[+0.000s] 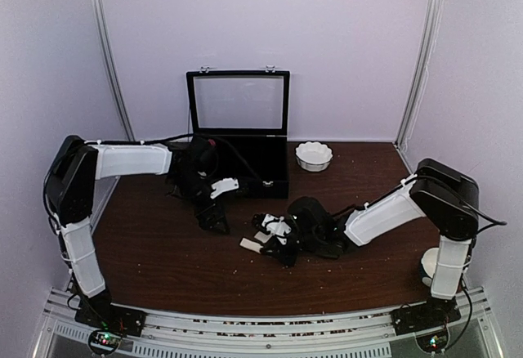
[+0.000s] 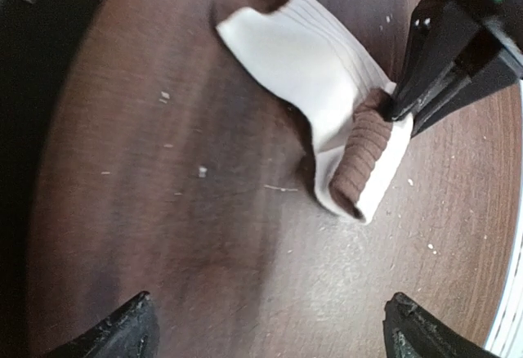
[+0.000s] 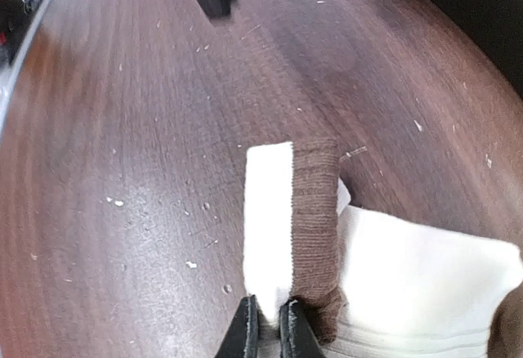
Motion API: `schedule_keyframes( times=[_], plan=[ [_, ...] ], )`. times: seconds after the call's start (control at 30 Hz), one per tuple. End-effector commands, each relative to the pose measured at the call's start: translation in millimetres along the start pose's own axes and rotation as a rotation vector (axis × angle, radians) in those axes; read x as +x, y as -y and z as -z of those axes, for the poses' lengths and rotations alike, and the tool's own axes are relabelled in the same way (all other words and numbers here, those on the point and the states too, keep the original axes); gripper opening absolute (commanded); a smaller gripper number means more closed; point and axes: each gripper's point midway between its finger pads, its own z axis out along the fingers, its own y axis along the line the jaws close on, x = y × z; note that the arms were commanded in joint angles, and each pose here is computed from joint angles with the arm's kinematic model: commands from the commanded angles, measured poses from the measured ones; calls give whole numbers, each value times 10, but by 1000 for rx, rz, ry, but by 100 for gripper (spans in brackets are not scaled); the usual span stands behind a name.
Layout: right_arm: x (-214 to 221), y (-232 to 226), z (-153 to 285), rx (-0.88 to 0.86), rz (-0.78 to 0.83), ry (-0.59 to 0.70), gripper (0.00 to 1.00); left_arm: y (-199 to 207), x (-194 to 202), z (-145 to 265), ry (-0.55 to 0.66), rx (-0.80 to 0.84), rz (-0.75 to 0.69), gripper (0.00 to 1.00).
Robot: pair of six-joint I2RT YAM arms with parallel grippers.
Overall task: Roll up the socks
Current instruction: Roll the sock at the center of the board.
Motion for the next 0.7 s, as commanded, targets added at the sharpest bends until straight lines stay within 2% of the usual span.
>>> schedule_keyframes(
  times=[0.0,0.07,0.1,0.13,0.2,0.3,0.37,0.5,0.67],
  plan=[
    [788,-49,58,-87,-305,-171,3,-144,-313,367,160,-144,-63,98],
    [808,-18,84,-102,-368,-143,3,-371,-258,331,168,-189,42,98],
    [821,-10,91,-116,-398,-134,3,-398,-167,255,125,-132,69,98],
    [843,-3,99,-130,-426,-130,3,-281,-145,198,109,11,42,98],
    [905,27,109,-138,-475,-136,2,-199,-123,176,90,81,26,98],
    [1008,45,122,-152,-529,-151,2,69,-261,226,140,-5,-194,98],
    [1086,65,120,-156,-560,-166,2,312,-328,160,125,23,-348,98],
    [1161,80,107,-176,-606,-170,2,565,-387,-79,47,129,-481,98],
    [1209,44,80,-206,-633,-186,2,656,-540,-294,12,103,-656,98]
  ],
)
